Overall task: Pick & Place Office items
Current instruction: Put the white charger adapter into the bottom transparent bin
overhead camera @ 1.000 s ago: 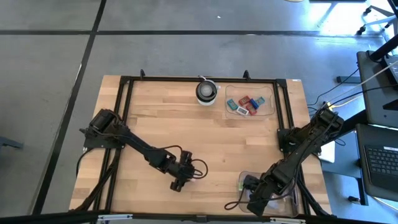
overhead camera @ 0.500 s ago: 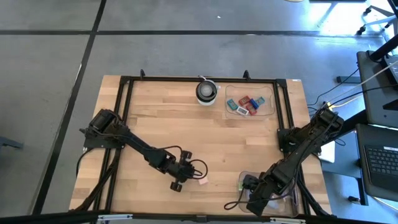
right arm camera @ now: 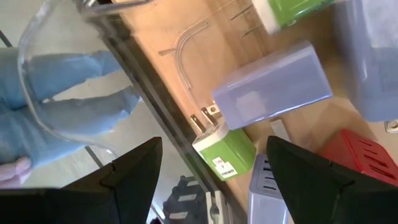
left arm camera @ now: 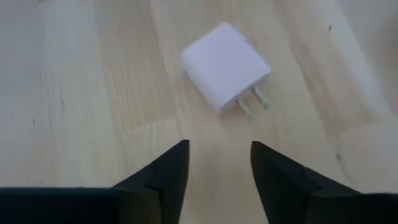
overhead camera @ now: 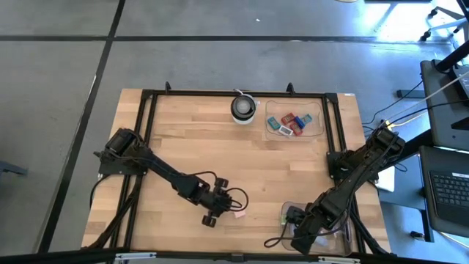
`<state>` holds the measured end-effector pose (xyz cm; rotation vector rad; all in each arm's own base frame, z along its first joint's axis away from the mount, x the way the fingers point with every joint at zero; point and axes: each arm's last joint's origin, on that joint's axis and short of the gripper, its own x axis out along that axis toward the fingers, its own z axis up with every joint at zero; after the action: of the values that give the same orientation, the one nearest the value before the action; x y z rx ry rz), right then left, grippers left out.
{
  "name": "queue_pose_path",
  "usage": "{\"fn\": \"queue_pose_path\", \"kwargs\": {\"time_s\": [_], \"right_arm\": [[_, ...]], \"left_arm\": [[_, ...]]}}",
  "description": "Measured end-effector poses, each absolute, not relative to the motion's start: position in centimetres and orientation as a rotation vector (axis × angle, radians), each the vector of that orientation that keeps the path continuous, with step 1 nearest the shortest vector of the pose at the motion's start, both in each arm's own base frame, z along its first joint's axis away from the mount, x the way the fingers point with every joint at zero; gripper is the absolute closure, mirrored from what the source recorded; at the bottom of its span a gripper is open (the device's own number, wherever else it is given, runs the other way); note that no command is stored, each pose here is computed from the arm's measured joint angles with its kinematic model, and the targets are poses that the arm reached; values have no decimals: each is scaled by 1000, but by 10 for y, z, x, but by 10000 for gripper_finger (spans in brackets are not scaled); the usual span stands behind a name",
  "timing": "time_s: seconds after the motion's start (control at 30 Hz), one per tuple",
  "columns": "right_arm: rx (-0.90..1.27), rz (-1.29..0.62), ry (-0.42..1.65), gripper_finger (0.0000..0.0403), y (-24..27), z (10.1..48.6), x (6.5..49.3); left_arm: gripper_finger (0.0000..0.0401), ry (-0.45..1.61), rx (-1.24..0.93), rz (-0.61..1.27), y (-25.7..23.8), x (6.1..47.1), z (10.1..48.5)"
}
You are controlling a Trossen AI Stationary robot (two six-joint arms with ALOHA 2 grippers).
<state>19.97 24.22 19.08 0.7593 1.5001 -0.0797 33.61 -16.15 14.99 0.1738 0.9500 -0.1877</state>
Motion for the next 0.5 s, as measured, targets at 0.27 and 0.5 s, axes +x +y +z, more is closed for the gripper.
{"fn": "queue_pose_path", "kwargs": {"time_s": [0.27, 0.5], "right_arm": [[710, -16, 1540, 113, 242, 191, 198], [617, 98, 1562, 113, 243, 191, 196]], "left_arm": [[155, 887, -52, -103, -167, 345, 162], [118, 645, -268, -28, -182, 365, 161]]}}
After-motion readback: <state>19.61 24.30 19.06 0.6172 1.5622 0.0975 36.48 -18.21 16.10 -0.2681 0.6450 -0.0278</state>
